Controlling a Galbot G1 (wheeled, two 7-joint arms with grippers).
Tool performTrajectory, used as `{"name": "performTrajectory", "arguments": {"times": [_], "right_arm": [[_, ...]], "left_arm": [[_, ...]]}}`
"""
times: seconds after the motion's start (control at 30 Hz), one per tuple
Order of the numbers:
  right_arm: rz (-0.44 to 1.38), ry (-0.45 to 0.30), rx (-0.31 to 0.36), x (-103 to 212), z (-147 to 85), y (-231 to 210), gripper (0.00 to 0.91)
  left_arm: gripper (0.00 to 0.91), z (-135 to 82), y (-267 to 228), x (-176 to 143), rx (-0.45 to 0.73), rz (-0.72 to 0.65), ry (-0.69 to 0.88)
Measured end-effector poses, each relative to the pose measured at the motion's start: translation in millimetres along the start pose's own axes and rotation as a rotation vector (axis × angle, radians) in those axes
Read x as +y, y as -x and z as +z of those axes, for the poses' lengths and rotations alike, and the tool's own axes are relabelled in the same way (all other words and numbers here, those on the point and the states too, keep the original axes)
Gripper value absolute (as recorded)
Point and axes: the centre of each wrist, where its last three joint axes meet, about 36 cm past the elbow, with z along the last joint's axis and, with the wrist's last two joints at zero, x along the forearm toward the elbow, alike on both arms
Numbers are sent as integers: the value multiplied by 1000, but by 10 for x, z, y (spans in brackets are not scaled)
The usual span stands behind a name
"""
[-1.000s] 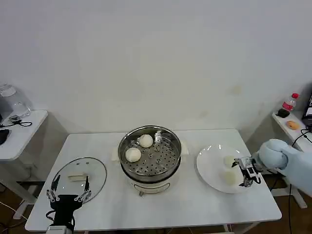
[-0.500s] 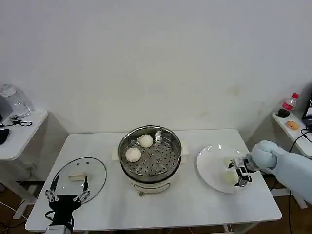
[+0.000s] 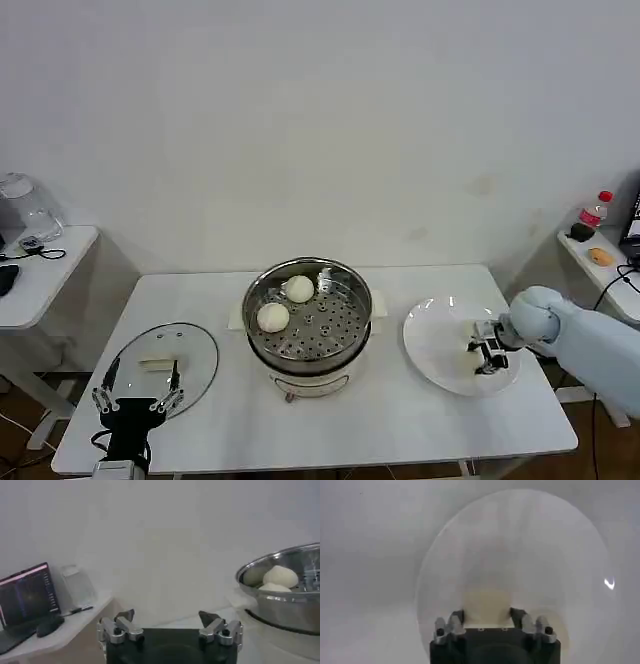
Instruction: Take steamed baozi put them in steamer then cover it.
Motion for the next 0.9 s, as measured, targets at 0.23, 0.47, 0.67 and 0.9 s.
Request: {"name": "performTrajectory", "arguments": {"times": [0.23, 0.47, 0.67, 0.9], "right_arm": [[58, -13, -47, -299, -117, -442, 554], [148, -52, -100, -740, -365, -1101, 564], [233, -133, -152, -1079, -824, -1722, 564], [265, -260, -209, -1251, -1564, -2075, 564]], "left_arm": [[907, -5, 11, 17, -2, -3, 1], [907, -27, 22, 30, -10, -4, -1], [907, -50, 48, 45, -18, -11, -3], [907, -52, 50, 72, -18, -22, -6]]}}
